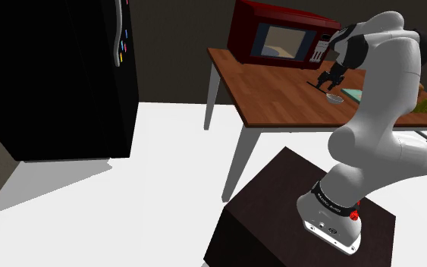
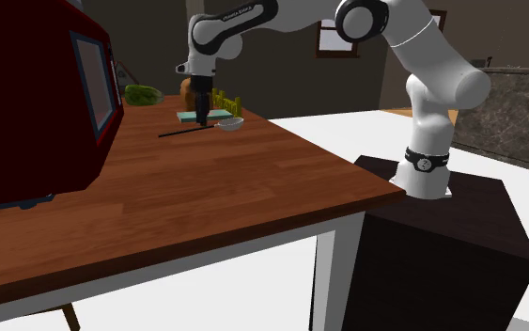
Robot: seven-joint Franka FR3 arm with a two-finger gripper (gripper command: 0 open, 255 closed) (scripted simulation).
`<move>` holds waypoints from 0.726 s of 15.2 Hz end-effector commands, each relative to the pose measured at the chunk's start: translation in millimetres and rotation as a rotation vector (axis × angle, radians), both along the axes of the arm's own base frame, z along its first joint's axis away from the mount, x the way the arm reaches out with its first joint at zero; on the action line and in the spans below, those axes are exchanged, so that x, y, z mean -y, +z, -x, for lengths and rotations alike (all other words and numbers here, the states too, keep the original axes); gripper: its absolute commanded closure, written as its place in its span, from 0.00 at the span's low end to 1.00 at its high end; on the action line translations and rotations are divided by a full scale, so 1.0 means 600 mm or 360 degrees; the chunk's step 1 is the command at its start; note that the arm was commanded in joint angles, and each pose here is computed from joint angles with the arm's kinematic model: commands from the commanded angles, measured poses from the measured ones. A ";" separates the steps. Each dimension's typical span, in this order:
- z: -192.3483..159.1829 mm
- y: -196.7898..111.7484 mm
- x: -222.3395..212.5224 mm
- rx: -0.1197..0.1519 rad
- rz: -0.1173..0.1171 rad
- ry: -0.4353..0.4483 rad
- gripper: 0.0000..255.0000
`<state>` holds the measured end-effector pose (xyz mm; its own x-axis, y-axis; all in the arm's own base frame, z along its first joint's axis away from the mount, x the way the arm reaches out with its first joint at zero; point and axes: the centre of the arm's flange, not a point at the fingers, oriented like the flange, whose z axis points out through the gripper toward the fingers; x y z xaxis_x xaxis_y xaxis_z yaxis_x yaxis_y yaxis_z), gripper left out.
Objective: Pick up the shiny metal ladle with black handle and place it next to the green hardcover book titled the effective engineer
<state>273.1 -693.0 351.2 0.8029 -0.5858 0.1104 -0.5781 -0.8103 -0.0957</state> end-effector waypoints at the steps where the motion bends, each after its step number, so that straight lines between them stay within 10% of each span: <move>1: 0.003 0.034 0.001 0.0000 0.0000 0.0000 0.00; 11: 0.009 0.072 0.001 0.0000 0.0000 0.0000 0.00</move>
